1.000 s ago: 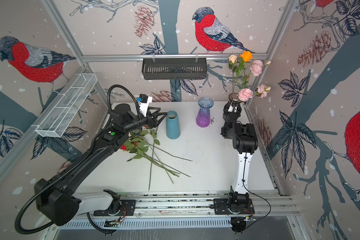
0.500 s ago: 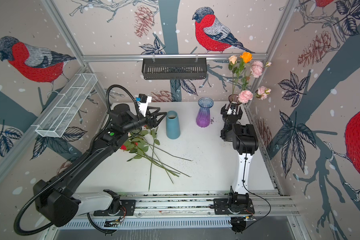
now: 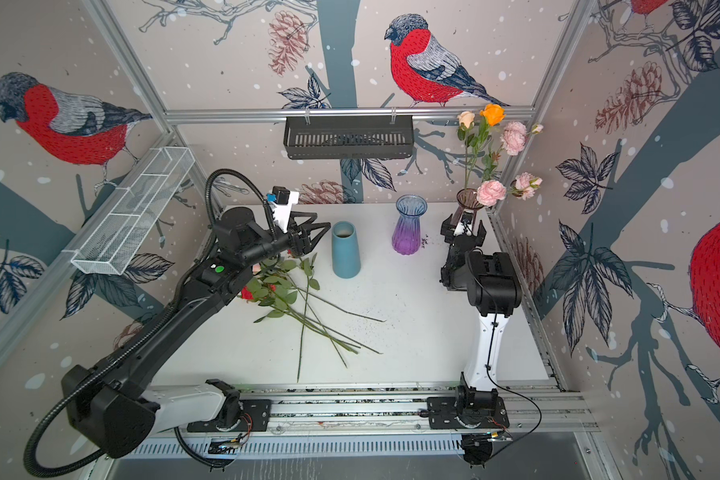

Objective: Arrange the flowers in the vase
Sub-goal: 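Set the pink vase down and open the right gripper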

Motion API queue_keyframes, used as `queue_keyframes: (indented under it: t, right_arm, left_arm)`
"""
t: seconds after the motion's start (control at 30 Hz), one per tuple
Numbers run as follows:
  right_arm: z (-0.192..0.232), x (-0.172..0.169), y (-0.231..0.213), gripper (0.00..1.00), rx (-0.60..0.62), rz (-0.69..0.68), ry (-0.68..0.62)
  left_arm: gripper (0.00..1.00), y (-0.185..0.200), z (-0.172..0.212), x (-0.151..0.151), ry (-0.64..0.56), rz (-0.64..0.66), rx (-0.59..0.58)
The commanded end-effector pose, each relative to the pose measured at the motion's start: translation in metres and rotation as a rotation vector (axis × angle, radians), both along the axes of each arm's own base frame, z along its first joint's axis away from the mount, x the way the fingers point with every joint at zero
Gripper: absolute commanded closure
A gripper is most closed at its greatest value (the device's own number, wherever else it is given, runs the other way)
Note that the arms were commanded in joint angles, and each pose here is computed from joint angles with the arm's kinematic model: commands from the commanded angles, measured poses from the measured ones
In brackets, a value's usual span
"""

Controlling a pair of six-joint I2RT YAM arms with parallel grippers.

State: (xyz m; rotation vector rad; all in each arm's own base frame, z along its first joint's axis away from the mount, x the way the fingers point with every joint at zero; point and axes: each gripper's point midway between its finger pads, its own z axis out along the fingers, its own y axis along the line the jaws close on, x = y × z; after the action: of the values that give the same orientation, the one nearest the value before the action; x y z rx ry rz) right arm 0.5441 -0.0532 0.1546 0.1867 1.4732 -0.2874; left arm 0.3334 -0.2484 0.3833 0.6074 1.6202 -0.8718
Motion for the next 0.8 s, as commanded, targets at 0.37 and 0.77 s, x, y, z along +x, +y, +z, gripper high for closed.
queue_keyframes:
  t: [0.37, 0.77]
  right_arm:
    - [0.036, -0.113, 0.058, 0.02, 0.136, 0.141, 0.002]
    - [0.113, -0.085, 0.119, 0.15, 0.534, 0.288, 0.385]
  left_arm:
    - [0.36, 0.015, 0.035, -0.010, -0.110, 0.029, -0.058]
    - [0.36, 0.023, 0.039, -0.010, -0.130, 0.062, -0.055]
